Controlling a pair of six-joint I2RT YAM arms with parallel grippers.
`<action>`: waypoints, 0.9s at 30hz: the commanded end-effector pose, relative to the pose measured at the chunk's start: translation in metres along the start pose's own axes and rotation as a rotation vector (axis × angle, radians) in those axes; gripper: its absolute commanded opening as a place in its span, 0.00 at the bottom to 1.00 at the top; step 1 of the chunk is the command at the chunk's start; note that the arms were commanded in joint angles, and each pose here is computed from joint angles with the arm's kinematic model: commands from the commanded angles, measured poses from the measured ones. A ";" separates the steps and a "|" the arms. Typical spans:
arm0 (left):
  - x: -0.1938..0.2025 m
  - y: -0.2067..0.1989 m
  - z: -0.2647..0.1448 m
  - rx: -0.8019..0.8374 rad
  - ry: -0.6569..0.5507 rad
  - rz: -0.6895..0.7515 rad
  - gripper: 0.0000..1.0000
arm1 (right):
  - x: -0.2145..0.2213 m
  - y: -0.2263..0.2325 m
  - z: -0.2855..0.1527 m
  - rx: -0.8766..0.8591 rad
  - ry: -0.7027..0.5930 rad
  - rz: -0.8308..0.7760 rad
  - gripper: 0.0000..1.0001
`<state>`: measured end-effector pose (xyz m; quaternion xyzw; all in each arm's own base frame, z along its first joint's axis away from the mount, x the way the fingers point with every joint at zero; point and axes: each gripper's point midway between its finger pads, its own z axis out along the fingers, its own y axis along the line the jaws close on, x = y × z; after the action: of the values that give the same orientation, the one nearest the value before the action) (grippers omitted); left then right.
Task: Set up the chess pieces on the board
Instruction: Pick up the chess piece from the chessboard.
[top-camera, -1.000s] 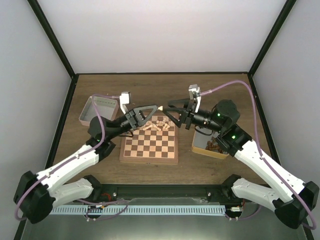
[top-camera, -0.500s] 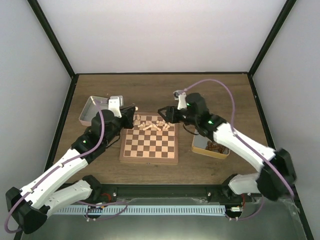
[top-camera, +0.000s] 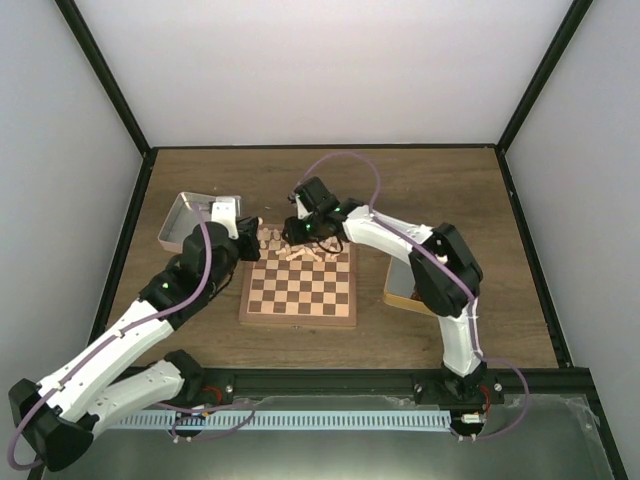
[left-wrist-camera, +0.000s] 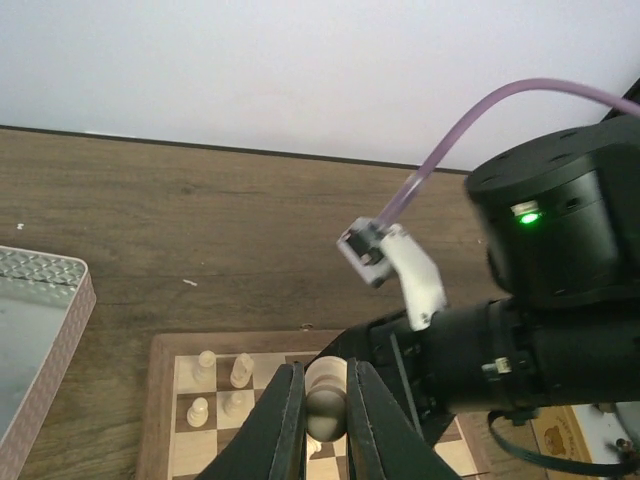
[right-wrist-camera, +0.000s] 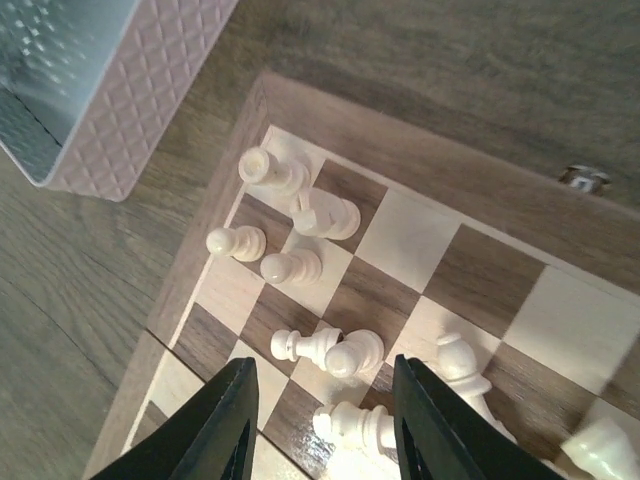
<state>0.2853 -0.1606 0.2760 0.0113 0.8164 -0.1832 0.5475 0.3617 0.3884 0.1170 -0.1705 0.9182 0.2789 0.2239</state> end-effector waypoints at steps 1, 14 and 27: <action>0.001 0.003 -0.001 0.001 -0.008 0.016 0.04 | 0.003 0.005 0.009 0.019 0.054 -0.052 0.39; 0.005 0.000 0.002 0.016 0.001 0.011 0.04 | 0.016 0.001 0.038 0.046 0.115 -0.117 0.34; 0.009 -0.001 0.006 0.022 0.018 0.011 0.04 | 0.026 -0.009 0.036 0.084 0.127 -0.126 0.10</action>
<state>0.2841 -0.1631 0.2680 0.0212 0.8200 -0.1852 0.5411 0.3557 0.3970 0.0650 -0.2288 0.9316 0.2212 0.1754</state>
